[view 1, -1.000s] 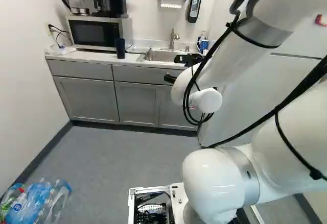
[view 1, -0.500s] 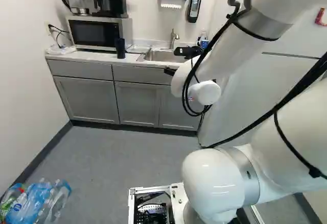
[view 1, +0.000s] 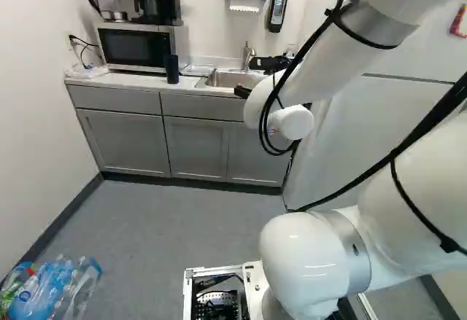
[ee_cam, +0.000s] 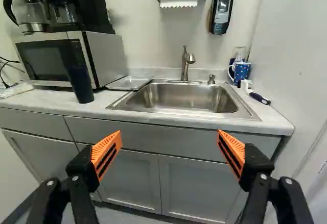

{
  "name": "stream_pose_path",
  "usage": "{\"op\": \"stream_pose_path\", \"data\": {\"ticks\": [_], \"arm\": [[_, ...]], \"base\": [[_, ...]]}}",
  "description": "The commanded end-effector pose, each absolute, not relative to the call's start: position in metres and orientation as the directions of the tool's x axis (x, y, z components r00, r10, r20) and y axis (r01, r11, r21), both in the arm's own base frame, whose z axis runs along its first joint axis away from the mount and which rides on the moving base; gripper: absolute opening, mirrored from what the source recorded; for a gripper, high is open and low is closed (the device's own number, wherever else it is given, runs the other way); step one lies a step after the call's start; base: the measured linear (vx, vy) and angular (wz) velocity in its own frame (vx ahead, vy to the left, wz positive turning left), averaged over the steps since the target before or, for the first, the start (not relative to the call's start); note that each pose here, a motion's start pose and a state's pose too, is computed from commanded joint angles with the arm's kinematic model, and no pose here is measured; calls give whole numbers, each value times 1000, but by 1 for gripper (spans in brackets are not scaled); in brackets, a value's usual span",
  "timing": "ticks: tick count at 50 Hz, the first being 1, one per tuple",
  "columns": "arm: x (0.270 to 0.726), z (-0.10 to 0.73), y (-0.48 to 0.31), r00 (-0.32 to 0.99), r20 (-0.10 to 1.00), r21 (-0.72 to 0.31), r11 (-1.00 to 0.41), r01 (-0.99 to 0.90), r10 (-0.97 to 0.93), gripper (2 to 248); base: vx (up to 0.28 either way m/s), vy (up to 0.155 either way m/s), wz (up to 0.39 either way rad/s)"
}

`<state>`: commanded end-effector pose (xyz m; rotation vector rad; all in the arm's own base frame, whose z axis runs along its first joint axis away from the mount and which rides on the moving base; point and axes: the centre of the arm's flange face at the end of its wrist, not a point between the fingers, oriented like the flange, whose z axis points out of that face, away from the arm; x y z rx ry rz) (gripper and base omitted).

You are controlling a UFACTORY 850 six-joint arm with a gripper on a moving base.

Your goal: Rinse the cup and place it in the tray

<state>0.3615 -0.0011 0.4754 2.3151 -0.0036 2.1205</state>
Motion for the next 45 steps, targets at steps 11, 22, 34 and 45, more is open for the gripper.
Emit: {"op": "stream_pose_path", "data": {"ticks": [11, 22, 34, 45], "arm": [[369, 485, -1, 87, 996, 0, -1000, -3, 0, 247], [374, 494, -1, 88, 996, 0, -1000, -3, 0, 247], [379, 504, -1, 89, 996, 0, -1000, -3, 0, 247], [383, 513, -1, 90, 996, 0, -1000, -3, 0, 247]], "base": [[0, 0, 0], [0, 0, 0], [0, 0, 0], [0, 0, 0]]}}
